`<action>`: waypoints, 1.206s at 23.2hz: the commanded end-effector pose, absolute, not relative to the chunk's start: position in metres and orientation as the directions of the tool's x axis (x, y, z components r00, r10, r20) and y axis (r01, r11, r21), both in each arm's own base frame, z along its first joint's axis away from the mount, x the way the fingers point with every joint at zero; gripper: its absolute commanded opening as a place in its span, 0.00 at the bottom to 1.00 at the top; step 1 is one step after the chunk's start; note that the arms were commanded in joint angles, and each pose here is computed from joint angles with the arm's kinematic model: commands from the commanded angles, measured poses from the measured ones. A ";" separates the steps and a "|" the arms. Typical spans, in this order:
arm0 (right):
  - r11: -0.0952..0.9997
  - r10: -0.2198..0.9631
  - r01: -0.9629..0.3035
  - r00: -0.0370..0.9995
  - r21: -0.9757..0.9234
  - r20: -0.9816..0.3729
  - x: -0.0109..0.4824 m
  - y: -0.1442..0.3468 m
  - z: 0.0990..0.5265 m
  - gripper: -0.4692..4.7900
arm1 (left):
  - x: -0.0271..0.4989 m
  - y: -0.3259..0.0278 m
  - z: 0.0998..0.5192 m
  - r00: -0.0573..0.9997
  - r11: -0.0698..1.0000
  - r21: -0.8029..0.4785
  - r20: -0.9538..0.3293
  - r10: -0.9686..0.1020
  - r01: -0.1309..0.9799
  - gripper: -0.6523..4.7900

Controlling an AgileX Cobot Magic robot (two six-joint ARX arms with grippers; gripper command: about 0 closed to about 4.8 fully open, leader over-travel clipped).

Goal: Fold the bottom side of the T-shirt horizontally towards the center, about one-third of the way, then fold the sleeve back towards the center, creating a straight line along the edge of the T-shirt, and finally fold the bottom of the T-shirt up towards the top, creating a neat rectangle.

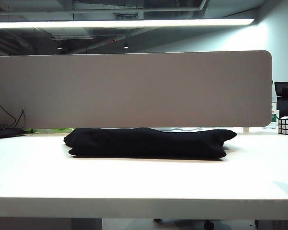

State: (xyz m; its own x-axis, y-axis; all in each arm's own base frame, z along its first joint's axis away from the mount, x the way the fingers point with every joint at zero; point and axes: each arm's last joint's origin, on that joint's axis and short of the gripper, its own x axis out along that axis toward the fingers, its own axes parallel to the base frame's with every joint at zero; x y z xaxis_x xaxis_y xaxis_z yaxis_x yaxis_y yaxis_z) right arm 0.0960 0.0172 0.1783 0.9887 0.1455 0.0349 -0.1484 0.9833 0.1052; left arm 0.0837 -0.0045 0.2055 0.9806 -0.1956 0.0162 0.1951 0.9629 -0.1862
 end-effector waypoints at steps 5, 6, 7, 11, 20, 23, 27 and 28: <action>0.986 0.140 -0.138 0.990 0.090 -0.016 0.093 0.016 0.174 0.08 | 0.087 -0.002 0.203 0.993 0.987 -0.109 0.047 -0.110 0.114 0.11; 0.987 0.139 -0.138 0.990 0.078 -0.011 0.093 0.016 0.174 0.08 | 0.088 -0.001 0.202 0.995 0.991 -0.101 0.064 -0.077 0.084 0.11; 0.988 0.136 -0.136 0.991 0.069 0.000 0.093 0.016 0.175 0.08 | 0.089 -0.001 0.200 0.995 0.994 -0.093 0.081 -0.054 0.062 0.11; 0.993 0.109 -0.110 0.994 0.052 0.021 0.093 0.015 0.178 0.08 | 0.093 0.000 0.191 0.992 0.995 -0.087 0.119 -0.034 0.045 0.11; 0.996 0.068 -0.068 0.998 0.049 0.012 0.093 0.014 0.177 0.08 | 0.094 -0.004 0.169 0.983 0.970 -0.190 -0.079 -0.166 0.149 0.11; 0.996 0.069 -0.069 0.998 0.050 0.010 0.093 0.014 0.176 0.08 | 0.094 -0.004 0.165 0.981 0.965 -0.226 -0.107 -0.160 0.133 0.11; 0.990 0.073 -0.070 0.997 -0.123 0.015 0.093 0.014 0.177 0.08 | 0.094 -0.005 0.176 0.982 0.978 0.095 0.016 -0.188 0.186 0.11; 0.987 0.080 -0.077 0.997 -0.143 0.016 0.093 0.015 0.177 0.08 | 0.095 -0.004 0.176 0.982 0.977 0.111 0.029 -0.186 0.182 0.11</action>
State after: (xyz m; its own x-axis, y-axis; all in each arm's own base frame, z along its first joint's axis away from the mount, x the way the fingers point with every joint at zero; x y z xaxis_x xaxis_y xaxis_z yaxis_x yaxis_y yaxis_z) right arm 0.0936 0.0145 0.1743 0.9976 0.0698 -0.0017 -0.0697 0.9952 -0.0694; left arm 0.0944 -0.0045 0.1736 0.9830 -0.1832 -0.0099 0.1835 0.9815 0.0546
